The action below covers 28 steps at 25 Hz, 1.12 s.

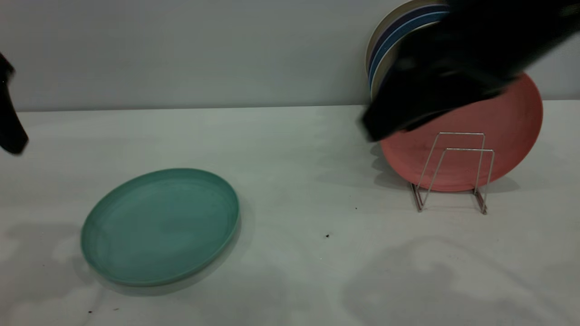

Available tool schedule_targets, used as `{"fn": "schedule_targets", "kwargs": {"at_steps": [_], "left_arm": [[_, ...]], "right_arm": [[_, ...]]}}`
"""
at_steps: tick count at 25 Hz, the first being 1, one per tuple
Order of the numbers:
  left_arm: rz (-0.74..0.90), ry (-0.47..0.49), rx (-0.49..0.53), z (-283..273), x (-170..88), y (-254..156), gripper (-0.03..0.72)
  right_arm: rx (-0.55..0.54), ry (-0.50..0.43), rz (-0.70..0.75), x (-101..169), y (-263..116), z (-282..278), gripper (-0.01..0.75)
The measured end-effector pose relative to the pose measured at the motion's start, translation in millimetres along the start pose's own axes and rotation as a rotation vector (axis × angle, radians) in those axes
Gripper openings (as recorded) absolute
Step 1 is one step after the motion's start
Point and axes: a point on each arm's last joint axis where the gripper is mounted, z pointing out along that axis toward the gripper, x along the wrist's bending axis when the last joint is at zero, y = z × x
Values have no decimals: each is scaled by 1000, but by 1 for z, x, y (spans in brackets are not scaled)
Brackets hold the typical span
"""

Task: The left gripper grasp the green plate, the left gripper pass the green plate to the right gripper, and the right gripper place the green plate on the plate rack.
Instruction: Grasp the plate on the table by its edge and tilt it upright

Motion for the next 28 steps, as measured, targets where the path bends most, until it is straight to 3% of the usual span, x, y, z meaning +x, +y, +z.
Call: {"fn": "schedule_targets", "kwargs": {"at_steps": [9,22,28], "left_arm": [[-28,-138,158,93,35,50,561],[-72,-278,216,171,36,48,530],[-74,-314,196,178,34,49,428]], "right_arm": [[45,72,14,3,19,55,458],[76,80,22,0,14,63,458],[92,87,95,-6,13,60,458]]}}
